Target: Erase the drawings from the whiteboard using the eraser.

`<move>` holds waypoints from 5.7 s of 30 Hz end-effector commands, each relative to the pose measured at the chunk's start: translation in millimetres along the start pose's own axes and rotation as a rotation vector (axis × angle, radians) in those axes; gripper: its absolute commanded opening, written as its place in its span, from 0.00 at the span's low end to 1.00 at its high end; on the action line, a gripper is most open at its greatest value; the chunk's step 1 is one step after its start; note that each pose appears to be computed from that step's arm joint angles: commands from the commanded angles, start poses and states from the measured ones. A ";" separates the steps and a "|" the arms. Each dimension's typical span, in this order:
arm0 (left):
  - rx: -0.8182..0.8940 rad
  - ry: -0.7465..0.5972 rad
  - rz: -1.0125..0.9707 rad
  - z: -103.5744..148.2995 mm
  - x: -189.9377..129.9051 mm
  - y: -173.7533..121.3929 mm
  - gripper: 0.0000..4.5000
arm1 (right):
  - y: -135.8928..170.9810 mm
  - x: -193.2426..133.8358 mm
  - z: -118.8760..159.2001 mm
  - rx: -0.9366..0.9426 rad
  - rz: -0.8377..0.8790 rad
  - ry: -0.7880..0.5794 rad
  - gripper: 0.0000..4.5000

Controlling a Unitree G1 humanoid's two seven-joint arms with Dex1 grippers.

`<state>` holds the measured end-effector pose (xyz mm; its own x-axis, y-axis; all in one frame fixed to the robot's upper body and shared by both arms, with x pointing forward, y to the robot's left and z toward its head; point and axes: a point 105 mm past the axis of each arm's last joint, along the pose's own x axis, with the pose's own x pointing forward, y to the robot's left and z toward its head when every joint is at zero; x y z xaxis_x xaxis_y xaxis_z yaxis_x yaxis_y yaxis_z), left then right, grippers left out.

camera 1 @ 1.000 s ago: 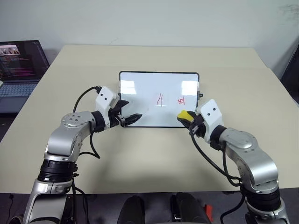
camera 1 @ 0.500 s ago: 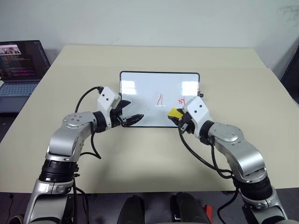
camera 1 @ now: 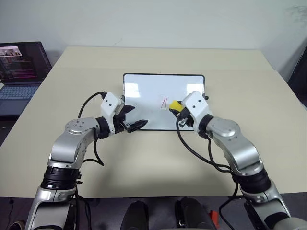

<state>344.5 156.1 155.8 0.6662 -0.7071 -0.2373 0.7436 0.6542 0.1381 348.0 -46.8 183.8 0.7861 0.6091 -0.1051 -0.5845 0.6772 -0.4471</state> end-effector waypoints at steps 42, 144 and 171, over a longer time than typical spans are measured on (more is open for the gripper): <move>0.057 -0.048 -0.022 12.5 -4.3 -8.7 1.00 | -5.1 57.0 -18.6 -0.335 0.033 0.089 0.28; 0.036 -0.031 -0.055 7.9 -5.0 -17.6 1.00 | -10.3 77.2 -14.1 -0.203 0.012 0.103 0.28; 0.040 -0.071 -0.073 15.1 2.5 -21.1 1.00 | -29.2 26.8 45.9 0.076 0.028 -0.213 0.28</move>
<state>331.1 142.1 150.6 0.6189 -0.7500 -0.2333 0.7838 0.6090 0.1213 388.9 -25.6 209.5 0.7339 0.6788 -0.0254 -0.6343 0.6714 -0.3833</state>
